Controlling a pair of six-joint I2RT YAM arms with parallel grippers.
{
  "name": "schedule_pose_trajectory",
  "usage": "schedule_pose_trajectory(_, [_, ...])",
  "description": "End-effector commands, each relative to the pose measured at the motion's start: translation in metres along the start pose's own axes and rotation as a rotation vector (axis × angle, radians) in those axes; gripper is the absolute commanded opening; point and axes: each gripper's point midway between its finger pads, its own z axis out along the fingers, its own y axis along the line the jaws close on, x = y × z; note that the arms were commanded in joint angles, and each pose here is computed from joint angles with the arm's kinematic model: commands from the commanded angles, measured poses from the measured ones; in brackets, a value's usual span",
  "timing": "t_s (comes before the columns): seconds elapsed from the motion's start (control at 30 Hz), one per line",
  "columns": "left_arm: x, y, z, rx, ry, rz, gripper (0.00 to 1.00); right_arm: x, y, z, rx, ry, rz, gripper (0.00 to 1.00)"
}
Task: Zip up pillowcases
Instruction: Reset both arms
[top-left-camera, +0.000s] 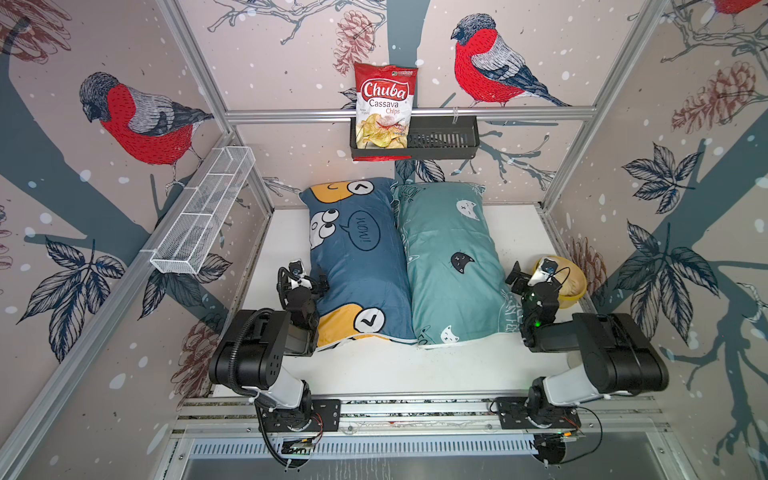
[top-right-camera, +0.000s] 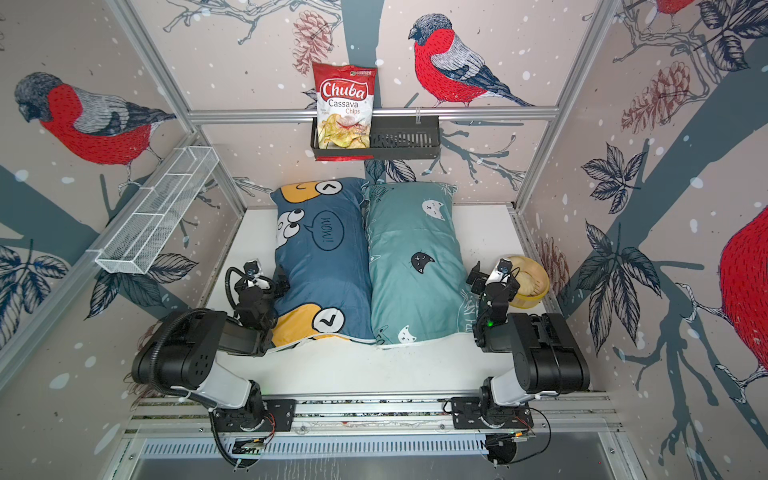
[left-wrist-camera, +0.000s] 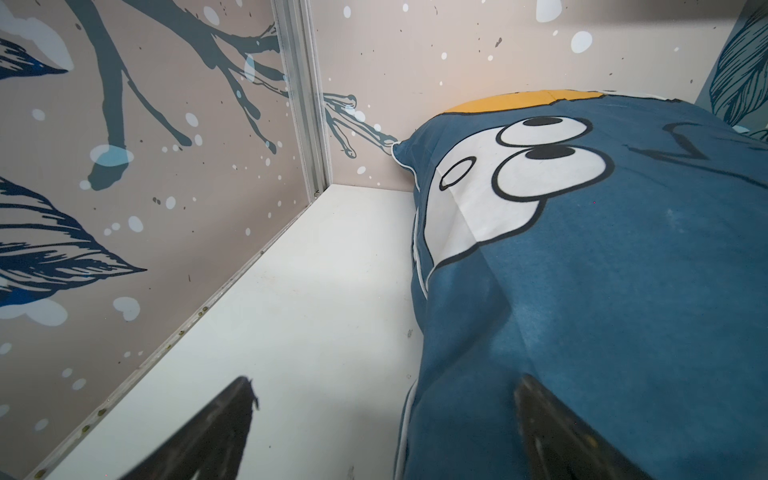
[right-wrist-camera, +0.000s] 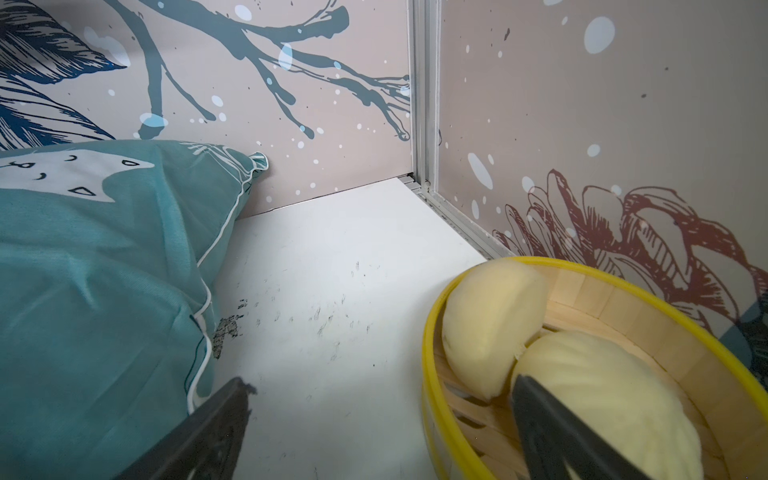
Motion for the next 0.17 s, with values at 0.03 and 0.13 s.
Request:
schedule_pose_trajectory(0.03, [-0.0088, -0.0051, -0.0006, 0.025, -0.036, 0.003, 0.98, -0.0002, 0.0003, 0.0007, -0.002, 0.002, 0.004, 1.0])
schedule_pose_trajectory(0.13, [-0.0085, -0.0056, -0.0006, 0.027, -0.035, 0.003, 0.98, -0.001, 0.0, -0.0004, -0.002, -0.003, 0.005, 1.0])
